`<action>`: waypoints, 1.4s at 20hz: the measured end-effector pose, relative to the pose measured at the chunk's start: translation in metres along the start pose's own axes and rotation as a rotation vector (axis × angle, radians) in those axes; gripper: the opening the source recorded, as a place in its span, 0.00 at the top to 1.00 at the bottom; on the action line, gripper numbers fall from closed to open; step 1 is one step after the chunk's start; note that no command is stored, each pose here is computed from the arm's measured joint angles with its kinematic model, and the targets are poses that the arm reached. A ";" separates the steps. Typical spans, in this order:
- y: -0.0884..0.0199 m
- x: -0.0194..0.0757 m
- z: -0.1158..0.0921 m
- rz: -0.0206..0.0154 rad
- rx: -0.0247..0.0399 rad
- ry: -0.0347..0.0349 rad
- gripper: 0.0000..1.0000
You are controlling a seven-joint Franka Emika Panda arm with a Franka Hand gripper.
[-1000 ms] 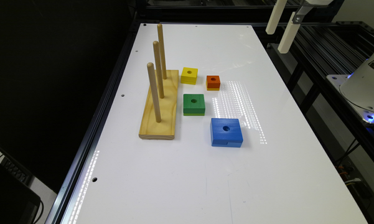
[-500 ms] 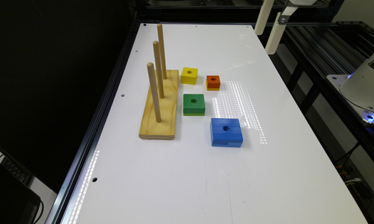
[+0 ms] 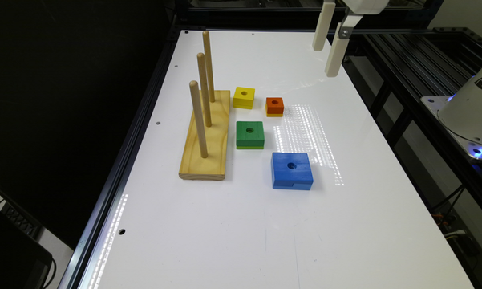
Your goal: Pick up green block.
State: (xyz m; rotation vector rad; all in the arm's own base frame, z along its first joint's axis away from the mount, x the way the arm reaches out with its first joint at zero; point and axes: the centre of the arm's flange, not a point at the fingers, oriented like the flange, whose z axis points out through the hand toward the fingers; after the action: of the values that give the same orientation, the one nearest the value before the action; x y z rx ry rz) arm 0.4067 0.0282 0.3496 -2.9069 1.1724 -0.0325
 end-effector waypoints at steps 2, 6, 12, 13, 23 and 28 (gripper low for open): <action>-0.001 0.0001 0.000 -0.0002 -0.0003 -0.0010 0.00; -0.002 0.0012 -0.001 -0.0006 0.0021 0.0009 0.00; -0.012 0.0085 -0.004 -0.0018 0.0083 0.0038 0.00; -0.014 0.0101 -0.003 -0.0018 0.0074 0.0021 0.00; -0.021 0.0151 -0.001 -0.0022 0.0053 -0.0026 0.00; -0.023 0.0151 -0.001 -0.0029 0.0052 -0.0024 0.00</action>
State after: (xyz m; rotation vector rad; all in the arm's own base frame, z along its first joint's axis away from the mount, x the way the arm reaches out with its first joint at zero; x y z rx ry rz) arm 0.4338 0.0345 0.3509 -2.9033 1.1660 -0.0320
